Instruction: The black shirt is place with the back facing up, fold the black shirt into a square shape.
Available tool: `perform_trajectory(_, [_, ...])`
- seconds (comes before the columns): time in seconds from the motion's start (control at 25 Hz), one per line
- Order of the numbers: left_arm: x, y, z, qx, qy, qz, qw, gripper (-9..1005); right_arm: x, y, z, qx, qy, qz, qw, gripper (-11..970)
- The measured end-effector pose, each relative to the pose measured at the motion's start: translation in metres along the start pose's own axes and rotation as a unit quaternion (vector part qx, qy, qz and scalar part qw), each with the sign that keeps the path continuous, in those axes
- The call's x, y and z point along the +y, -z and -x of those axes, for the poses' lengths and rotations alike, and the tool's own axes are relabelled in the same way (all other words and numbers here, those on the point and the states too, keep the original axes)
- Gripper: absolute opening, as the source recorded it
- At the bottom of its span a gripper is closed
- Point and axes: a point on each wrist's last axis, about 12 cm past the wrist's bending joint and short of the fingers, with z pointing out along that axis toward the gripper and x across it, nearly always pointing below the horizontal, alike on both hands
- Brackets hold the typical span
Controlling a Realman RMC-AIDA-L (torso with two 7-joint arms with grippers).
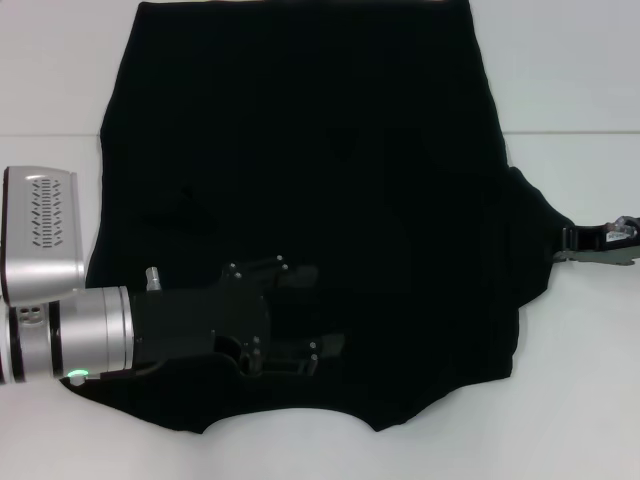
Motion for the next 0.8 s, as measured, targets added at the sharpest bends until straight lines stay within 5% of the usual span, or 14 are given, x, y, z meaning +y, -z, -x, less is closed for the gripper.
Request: perform_trajectory(0.8, [-0.003, 0.000, -0.005, -0.007, 0.027, 0.002, 1.000, 860, -0.041, 0.032, 0.001, -0.028, -0.015, -0.027, 0.999, 5])
